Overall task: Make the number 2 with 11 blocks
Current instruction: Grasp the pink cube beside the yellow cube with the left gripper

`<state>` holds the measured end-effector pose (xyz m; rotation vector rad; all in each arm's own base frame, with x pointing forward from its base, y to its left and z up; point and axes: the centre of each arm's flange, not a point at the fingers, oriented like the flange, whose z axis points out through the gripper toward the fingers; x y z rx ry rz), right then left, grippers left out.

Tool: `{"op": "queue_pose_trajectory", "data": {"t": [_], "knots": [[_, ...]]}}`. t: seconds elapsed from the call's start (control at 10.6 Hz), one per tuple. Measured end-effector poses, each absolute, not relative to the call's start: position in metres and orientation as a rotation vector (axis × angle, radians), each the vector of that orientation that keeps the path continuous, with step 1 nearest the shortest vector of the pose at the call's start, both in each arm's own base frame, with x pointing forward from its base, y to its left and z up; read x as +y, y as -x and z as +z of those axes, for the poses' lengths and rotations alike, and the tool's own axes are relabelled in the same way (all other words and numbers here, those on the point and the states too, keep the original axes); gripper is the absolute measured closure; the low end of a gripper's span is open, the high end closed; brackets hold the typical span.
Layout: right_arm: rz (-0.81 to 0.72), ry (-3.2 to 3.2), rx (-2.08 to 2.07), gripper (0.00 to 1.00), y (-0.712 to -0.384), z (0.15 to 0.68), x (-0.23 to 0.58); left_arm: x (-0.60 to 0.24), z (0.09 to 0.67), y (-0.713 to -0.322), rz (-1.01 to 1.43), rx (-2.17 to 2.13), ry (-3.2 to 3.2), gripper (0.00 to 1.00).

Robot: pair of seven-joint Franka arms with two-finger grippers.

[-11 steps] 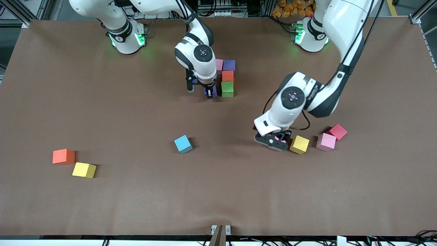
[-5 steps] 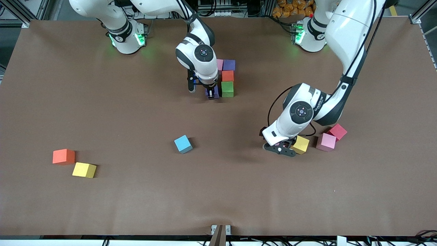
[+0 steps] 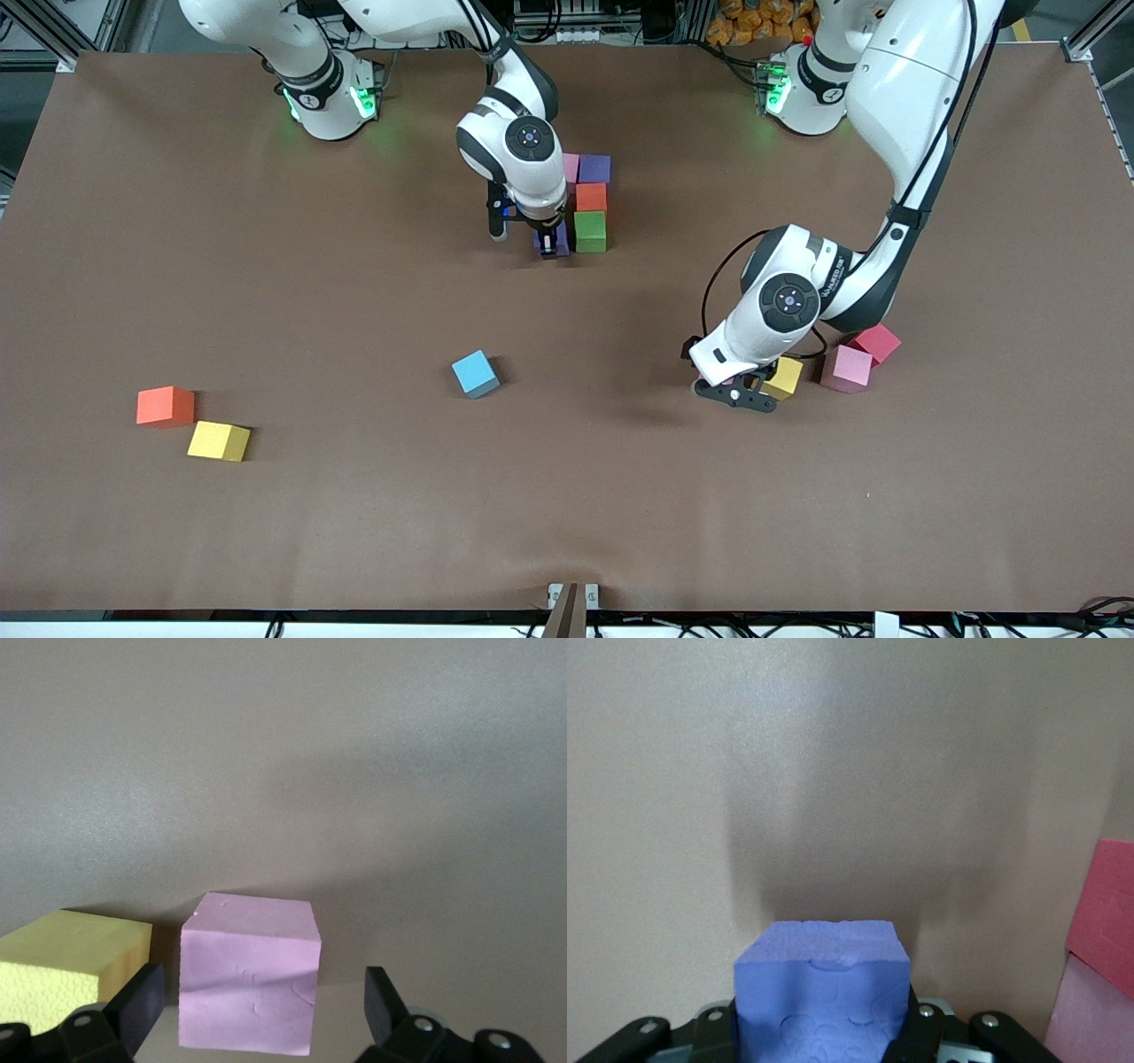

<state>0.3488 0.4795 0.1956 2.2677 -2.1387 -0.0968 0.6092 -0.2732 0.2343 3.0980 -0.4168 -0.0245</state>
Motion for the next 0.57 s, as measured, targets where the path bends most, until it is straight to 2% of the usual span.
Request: {"op": "queue_pose_trajectory", "data": {"t": [0.57], "knots": [[-0.098,-2.254,-2.156,0.42,-0.351,0.194,0.482,-0.272,0.213,-0.606,-0.057,-0.473,-3.122,0.0]]}}
